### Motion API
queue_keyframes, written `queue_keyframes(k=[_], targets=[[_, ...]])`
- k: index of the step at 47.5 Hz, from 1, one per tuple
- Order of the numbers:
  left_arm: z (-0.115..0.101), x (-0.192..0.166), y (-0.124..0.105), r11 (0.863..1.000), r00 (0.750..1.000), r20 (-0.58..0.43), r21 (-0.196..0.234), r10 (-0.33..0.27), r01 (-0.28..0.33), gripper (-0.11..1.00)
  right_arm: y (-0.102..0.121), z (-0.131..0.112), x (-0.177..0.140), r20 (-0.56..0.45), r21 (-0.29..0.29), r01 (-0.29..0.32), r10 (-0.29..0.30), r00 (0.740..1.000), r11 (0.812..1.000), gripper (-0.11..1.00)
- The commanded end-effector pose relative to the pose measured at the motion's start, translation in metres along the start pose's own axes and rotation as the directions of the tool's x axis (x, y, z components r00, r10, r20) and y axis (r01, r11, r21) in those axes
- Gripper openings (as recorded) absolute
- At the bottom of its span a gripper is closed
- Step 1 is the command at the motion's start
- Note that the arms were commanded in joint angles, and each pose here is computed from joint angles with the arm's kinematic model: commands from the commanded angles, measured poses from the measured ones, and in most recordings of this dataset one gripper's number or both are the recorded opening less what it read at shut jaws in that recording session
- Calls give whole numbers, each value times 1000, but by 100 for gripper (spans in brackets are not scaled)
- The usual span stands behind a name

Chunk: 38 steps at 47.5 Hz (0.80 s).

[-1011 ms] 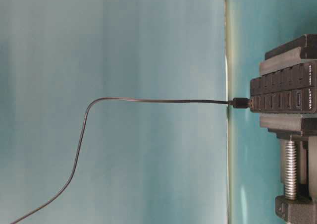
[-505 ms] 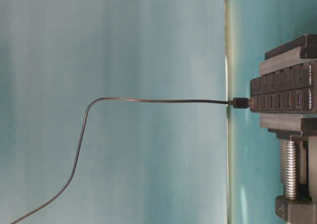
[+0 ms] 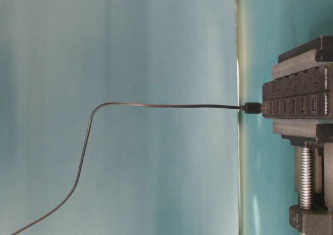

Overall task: Insert the USB into the front port of the fixed hub.
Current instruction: 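Move the right gripper toward the end of the clamped USB hub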

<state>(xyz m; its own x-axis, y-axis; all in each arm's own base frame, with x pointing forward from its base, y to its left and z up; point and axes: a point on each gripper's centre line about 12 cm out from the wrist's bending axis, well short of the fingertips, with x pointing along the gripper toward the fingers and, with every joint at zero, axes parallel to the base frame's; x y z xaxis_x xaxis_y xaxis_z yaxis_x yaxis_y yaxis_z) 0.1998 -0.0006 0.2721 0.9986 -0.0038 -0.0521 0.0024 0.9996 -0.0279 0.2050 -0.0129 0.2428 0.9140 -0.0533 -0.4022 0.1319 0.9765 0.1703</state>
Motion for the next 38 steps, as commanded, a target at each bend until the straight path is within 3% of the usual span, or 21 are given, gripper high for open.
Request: queue_keyframes(k=[1, 21, 28, 38], targets=[[9, 3, -1, 1000, 1000, 1, 3, -2, 2, 0, -2, 12, 5, -13, 5, 22, -22, 1000, 1000, -2], [7, 3, 0, 1000, 1000, -28, 6, 0, 0, 0, -10, 21, 37, -157, -78, 75, -87, 984, 994, -2], [5, 3, 0, 1000, 999, -41, 8, 0, 0, 0, -13, 25, 48, -175, -144, 84, -109, 979, 986, -2], [5, 3, 0, 1000, 999, -43, 8, 2, -1, 0, -20, 33, 62, -187, -189, 100, -136, 973, 977, -2]])
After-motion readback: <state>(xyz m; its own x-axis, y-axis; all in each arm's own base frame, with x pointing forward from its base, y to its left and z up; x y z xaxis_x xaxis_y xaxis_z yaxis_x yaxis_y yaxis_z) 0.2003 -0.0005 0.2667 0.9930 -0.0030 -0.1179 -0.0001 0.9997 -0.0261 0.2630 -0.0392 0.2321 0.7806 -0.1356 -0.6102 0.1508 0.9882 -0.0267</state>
